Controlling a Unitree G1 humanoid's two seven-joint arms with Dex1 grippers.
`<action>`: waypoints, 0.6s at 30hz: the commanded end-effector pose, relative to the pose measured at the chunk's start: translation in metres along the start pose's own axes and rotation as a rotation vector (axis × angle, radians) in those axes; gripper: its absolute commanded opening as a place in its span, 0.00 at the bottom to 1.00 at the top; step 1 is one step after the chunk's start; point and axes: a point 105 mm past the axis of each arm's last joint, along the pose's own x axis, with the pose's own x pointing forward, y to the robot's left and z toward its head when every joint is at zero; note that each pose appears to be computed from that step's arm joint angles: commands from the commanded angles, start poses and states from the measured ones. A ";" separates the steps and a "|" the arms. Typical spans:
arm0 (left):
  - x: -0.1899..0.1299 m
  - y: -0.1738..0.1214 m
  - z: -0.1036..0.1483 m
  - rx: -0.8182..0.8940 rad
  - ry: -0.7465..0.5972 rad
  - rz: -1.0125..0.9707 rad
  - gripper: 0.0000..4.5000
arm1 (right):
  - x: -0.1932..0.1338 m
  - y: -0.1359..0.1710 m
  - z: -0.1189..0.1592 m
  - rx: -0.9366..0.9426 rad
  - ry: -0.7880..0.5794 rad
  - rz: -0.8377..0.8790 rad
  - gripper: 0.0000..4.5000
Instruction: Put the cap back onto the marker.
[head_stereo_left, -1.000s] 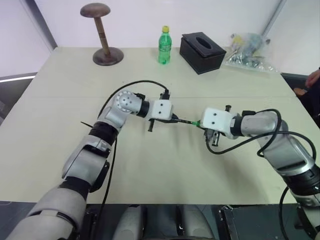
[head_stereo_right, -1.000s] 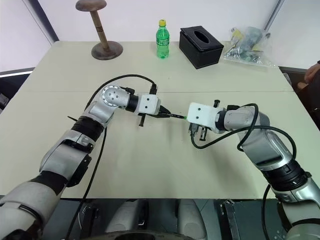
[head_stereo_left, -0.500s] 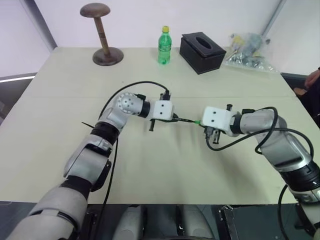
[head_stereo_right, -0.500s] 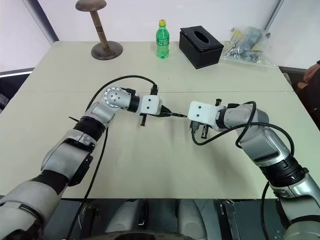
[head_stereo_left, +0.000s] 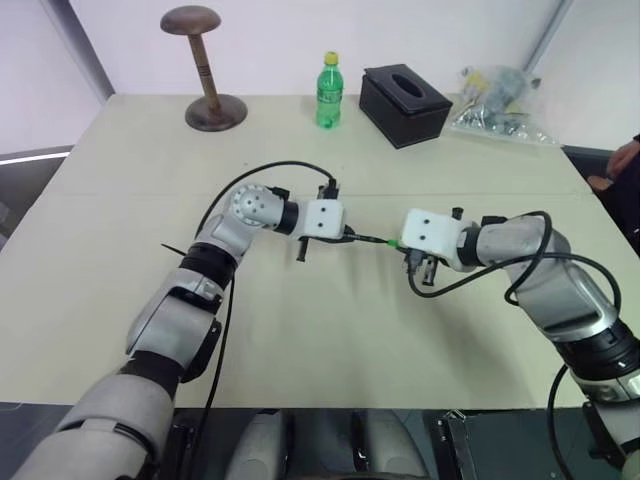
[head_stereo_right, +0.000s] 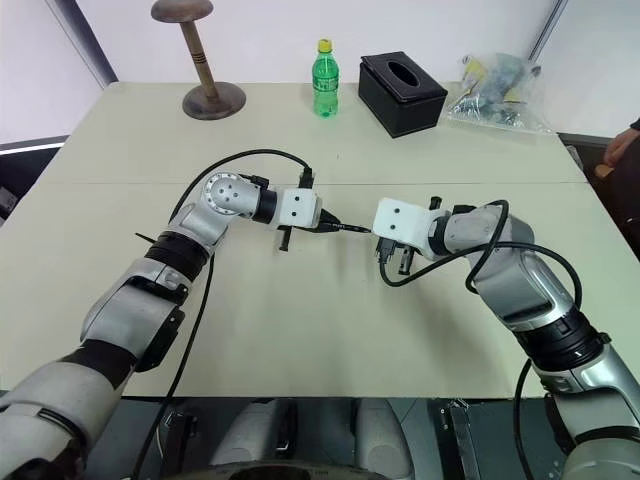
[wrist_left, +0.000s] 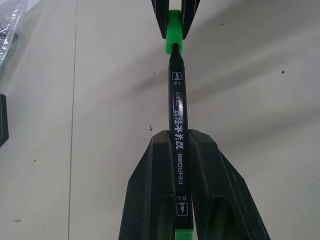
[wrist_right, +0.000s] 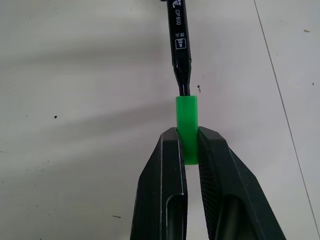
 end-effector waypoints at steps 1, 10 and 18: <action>0.000 0.010 0.019 0.068 -0.053 0.010 0.00 | -0.007 -0.005 0.021 -0.060 -0.056 -0.028 0.02; -0.001 0.009 0.015 0.069 -0.033 0.006 0.00 | -0.010 -0.002 0.021 -0.059 -0.052 -0.023 0.02; 0.002 0.007 0.015 0.078 -0.030 -0.003 0.00 | -0.010 0.000 0.022 -0.066 -0.047 -0.015 0.02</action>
